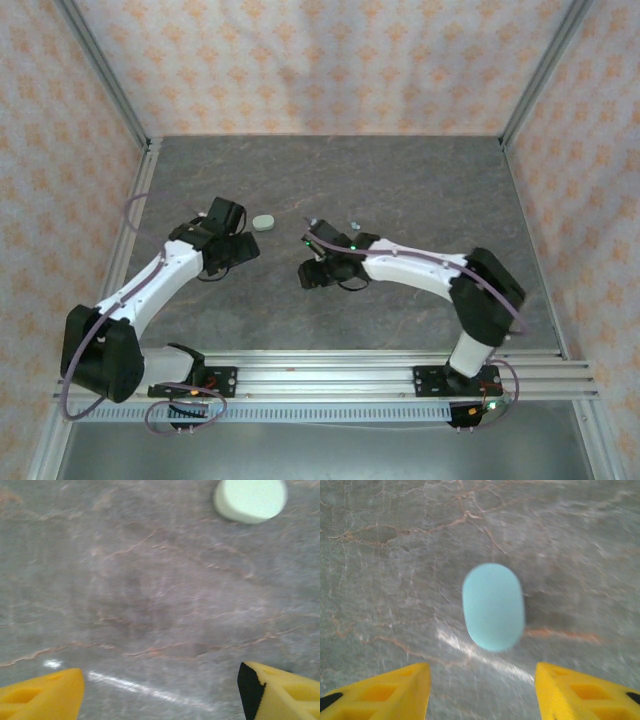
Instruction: Insert the wireless bluetooth earbuds into the charging case
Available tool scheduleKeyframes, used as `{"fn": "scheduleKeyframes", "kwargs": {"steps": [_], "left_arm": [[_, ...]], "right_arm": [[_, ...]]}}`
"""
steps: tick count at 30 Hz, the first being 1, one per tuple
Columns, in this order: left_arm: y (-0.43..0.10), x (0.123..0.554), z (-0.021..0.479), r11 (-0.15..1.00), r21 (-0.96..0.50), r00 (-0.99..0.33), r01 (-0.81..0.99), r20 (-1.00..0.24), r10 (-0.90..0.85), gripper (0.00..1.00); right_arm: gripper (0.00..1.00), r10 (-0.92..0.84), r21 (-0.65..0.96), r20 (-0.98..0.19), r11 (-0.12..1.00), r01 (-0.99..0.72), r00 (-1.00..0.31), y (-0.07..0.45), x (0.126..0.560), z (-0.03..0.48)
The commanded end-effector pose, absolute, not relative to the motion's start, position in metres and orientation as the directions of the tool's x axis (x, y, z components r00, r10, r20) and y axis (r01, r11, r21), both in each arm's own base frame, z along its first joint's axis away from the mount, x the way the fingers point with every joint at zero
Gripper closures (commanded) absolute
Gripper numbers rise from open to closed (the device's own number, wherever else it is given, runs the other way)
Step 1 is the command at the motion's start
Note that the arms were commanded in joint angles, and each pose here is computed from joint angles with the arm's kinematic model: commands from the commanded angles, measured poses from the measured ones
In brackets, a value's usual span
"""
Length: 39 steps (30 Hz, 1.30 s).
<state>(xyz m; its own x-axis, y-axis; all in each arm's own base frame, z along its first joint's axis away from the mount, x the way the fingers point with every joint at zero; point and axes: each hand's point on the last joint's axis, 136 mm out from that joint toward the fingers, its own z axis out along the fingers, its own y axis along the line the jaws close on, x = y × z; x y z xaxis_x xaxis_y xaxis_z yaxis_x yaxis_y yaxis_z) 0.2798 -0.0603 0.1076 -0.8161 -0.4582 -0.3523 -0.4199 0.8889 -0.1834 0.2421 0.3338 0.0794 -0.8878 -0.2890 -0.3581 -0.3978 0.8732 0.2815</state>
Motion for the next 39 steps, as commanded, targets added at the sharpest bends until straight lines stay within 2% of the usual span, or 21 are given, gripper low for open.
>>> {"fn": "scheduleKeyframes", "kwargs": {"steps": [1,8,18,26,33,39], "left_arm": [[-0.052,0.265,0.106,0.908,-0.178,-0.846,-0.379,-0.332,-0.418,0.19],[-0.044,0.260,0.097,0.904,-0.190,-0.851,-0.383,-0.310,-0.425,0.19],[-0.043,0.266,0.096,0.922,-0.188,-0.870,-0.337,-0.313,-0.382,0.19],[-0.055,0.271,0.104,0.940,-0.232,-0.889,-0.248,-0.331,-0.317,0.19],[-0.091,0.275,0.120,0.922,-0.383,-0.915,-0.063,-0.347,-0.207,0.23],[-0.087,0.276,0.118,0.929,-0.358,-0.927,-0.095,-0.309,-0.214,0.25]], "right_arm": [[0.42,-0.367,0.214,-0.303,0.873,-0.438,-0.879,0.339,0.242,0.063],[0.42,-0.422,0.125,-0.243,0.880,-0.459,-0.874,0.340,0.248,0.039],[0.42,-0.449,0.069,-0.241,0.877,-0.476,-0.861,0.334,0.253,0.038],[0.42,-0.448,0.101,-0.329,0.859,-0.503,-0.831,0.340,0.257,0.078],[0.42,-0.368,0.156,-0.422,0.871,-0.466,-0.829,0.339,0.262,0.104],[0.38,-0.276,0.097,-0.382,0.937,-0.335,-0.882,0.322,0.268,0.089]]}}
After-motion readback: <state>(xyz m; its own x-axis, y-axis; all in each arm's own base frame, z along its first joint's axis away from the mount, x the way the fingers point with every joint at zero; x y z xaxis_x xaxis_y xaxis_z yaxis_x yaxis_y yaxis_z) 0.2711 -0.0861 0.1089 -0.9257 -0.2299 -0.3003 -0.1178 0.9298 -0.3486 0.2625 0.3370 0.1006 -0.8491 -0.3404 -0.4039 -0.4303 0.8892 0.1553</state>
